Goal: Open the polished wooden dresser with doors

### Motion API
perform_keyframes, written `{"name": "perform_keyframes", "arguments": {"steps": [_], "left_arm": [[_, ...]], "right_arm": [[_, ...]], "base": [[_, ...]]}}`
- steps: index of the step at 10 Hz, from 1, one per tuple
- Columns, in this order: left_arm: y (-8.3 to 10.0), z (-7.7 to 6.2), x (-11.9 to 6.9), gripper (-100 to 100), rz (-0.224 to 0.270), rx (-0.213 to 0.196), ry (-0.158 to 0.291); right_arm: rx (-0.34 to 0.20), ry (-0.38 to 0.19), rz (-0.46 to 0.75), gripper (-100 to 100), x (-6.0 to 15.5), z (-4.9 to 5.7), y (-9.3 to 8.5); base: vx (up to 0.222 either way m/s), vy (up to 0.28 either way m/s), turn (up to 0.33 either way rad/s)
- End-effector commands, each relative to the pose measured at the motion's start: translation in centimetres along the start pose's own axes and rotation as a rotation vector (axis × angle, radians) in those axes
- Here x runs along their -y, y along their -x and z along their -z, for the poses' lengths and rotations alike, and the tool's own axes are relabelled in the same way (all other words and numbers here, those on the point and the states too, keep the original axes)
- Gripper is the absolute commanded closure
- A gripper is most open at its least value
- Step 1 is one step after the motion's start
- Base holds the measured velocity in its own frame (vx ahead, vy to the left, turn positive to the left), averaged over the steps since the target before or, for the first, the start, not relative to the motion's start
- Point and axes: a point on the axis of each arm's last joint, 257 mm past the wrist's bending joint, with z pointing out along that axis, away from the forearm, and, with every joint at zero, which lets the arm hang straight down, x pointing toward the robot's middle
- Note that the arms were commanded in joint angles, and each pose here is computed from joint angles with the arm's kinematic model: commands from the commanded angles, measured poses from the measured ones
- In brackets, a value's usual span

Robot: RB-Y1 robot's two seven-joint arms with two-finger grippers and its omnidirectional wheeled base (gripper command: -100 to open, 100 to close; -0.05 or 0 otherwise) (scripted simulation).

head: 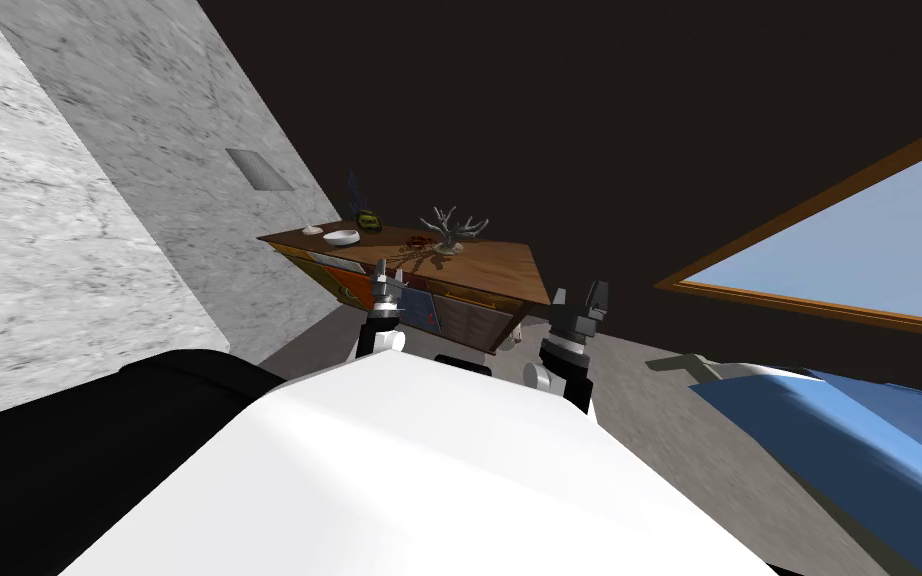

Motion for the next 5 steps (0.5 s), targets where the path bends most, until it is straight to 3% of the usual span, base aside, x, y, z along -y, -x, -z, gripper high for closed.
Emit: {"name": "perform_keyframes", "arguments": {"steps": [1, 5], "left_arm": [[0.0, 0.0, 0.0, 0, 0.0, 0.0, 0.0], [0.0, 0.0, 0.01, 0, 0.0, 0.0, 0.0]], "right_arm": [[0.0, 0.0, 0.0, 0, 0.0, 0.0, 0.0], [0.0, 0.0, 0.0, 0, -0.01, 0.0, 0.0]], "base": [[0.0, 0.0, 0.0], [0.0, 0.0, 0.0]]}}
